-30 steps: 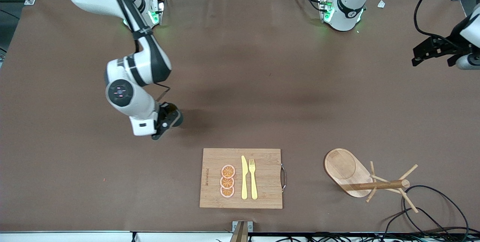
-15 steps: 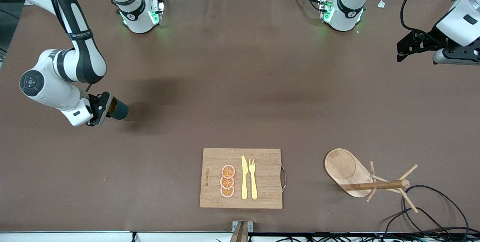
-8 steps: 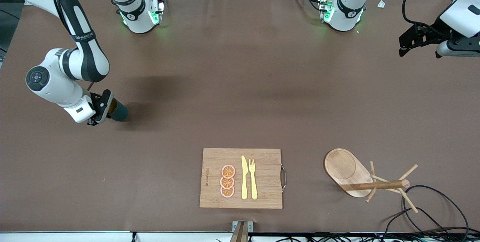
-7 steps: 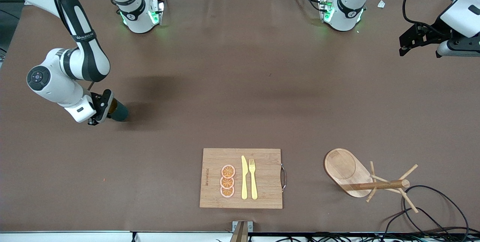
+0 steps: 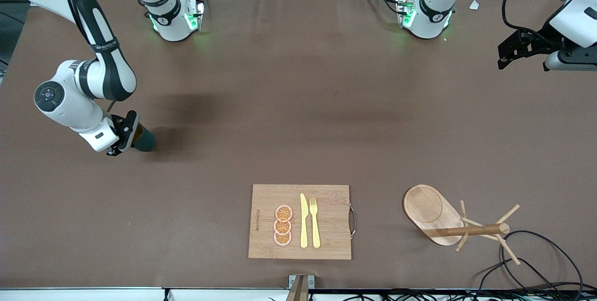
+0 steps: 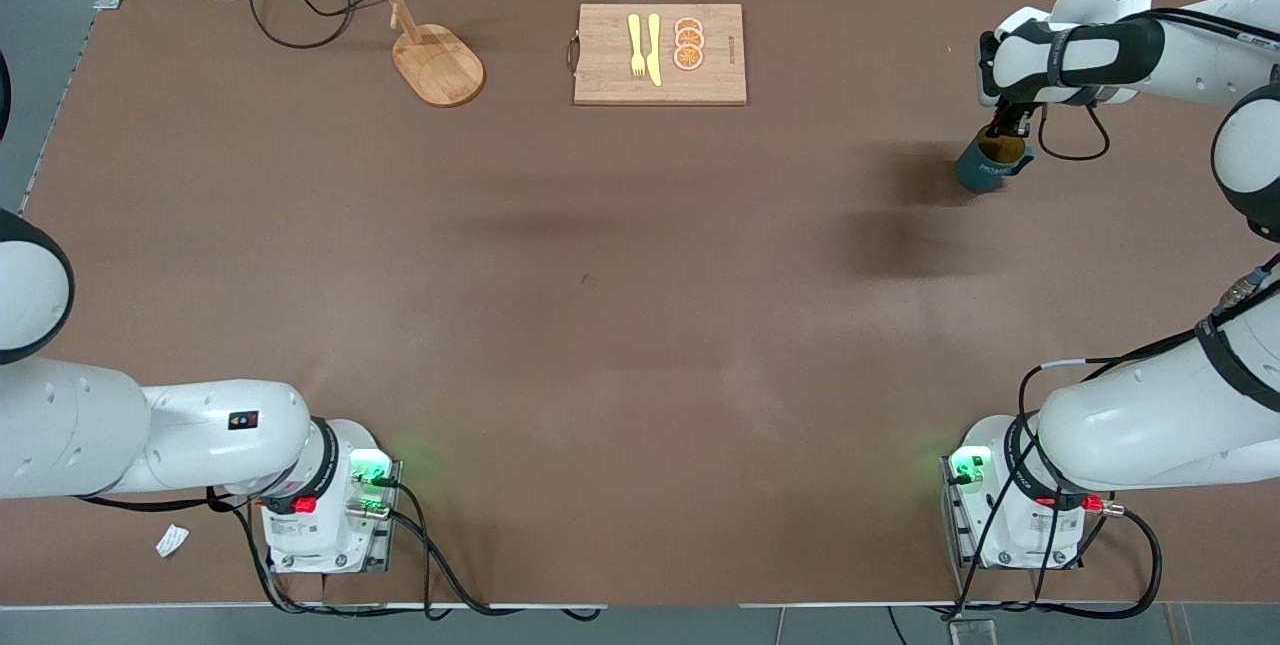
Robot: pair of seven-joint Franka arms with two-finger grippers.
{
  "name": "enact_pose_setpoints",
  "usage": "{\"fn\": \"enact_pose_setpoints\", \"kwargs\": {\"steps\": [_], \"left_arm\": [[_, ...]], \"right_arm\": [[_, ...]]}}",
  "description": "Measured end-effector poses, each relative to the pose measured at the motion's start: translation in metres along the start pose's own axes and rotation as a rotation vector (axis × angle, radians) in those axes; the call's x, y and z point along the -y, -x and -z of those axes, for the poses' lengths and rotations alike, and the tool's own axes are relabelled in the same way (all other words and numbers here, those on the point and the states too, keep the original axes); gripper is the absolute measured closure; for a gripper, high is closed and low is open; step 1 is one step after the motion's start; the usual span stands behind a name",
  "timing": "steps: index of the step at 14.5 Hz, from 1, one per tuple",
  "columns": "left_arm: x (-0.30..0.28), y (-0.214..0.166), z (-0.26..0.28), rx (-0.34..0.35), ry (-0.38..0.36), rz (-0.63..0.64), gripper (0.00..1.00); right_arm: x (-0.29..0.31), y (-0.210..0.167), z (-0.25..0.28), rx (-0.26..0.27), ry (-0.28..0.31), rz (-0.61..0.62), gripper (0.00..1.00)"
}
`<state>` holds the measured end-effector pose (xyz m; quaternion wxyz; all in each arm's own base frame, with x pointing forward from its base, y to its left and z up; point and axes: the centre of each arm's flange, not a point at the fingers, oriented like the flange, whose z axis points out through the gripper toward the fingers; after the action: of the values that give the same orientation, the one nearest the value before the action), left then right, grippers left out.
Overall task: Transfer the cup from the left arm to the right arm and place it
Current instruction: 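Lower the mug onto the table and open the right gripper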
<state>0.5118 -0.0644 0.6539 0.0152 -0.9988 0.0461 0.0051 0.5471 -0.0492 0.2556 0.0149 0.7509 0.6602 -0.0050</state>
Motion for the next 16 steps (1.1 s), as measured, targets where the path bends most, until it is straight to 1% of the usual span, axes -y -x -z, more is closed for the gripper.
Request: {"fn": "enact_pose_setpoints", "kwargs": {"steps": [3, 8, 9, 10, 12, 13, 14, 16], "left_arm": [[-0.001, 0.0, 0.0, -0.001, 0.0, -0.002, 0.0], [0.001, -0.001, 0.001, -0.008, 0.0, 0.001, 0.0], [0.001, -0.001, 0.001, -0.01, 0.0, 0.002, 0.0], [0.001, -0.001, 0.001, -0.014, 0.0, 0.002, 0.0], [0.001, -0.002, 0.002, -0.018, 0.001, 0.002, 0.0], [0.001, -0.002, 0.002, -0.019, 0.001, 0.003, 0.0], [0.001, -0.002, 0.002, -0.019, 0.001, 0.003, 0.0], [0.002, -0.002, 0.002, -0.021, 0.001, 0.003, 0.0]], "right_arm": [[0.002, 0.0, -0.005, 0.002, -0.009, 0.003, 0.96], [0.001, 0.005, -0.007, 0.002, 0.001, 0.049, 0.96], [0.001, 0.005, -0.007, 0.002, 0.002, 0.05, 0.94], [0.001, 0.005, -0.007, 0.002, 0.002, 0.051, 0.94], [0.001, 0.006, -0.007, 0.002, 0.001, 0.05, 0.83], [0.002, 0.006, -0.007, 0.002, -0.007, 0.049, 0.7], [0.003, 0.006, -0.007, 0.003, -0.028, 0.042, 0.6], [-0.002, 0.006, 0.004, 0.006, -0.094, -0.01, 0.44]]}}
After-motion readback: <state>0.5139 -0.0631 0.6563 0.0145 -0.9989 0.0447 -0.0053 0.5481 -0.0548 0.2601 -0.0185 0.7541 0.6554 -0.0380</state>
